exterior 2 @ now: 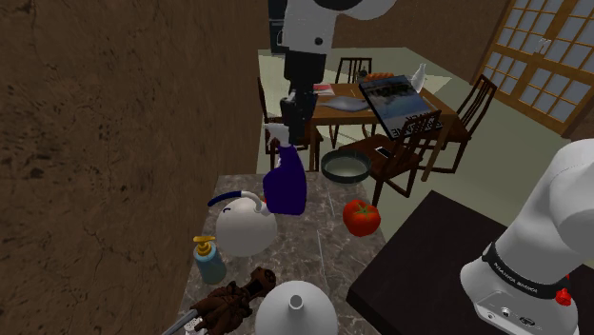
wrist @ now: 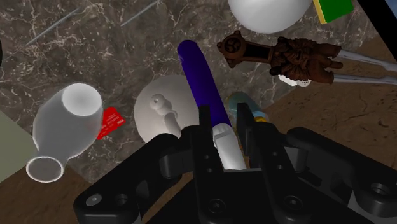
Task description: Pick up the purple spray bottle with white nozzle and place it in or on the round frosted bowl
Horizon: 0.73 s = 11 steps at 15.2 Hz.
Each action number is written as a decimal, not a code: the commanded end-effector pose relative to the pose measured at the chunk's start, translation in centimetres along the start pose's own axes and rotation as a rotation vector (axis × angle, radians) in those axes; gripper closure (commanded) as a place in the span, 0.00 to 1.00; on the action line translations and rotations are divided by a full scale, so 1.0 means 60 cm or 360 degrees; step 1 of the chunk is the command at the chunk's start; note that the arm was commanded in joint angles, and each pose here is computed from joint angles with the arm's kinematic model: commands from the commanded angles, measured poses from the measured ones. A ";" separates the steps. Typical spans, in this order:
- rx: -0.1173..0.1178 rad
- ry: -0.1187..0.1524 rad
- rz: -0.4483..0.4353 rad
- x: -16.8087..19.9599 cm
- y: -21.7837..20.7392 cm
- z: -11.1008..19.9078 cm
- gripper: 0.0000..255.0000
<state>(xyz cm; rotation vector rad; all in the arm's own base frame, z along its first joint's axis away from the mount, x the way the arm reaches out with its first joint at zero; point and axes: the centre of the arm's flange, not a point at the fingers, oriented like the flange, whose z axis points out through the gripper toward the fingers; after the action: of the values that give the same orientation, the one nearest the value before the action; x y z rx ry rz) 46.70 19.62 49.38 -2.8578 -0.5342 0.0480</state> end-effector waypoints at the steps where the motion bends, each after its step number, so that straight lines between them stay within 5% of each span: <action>1: 0.0001 0.0000 -0.0002 -0.010 0.039 -0.024 1.00; 11: 0.0001 0.0000 -0.0002 -0.048 0.235 -0.118 1.00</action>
<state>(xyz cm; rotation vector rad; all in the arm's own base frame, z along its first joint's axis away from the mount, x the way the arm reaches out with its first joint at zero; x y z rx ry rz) 49.28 5.60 52.58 -2.8576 -0.5347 0.0474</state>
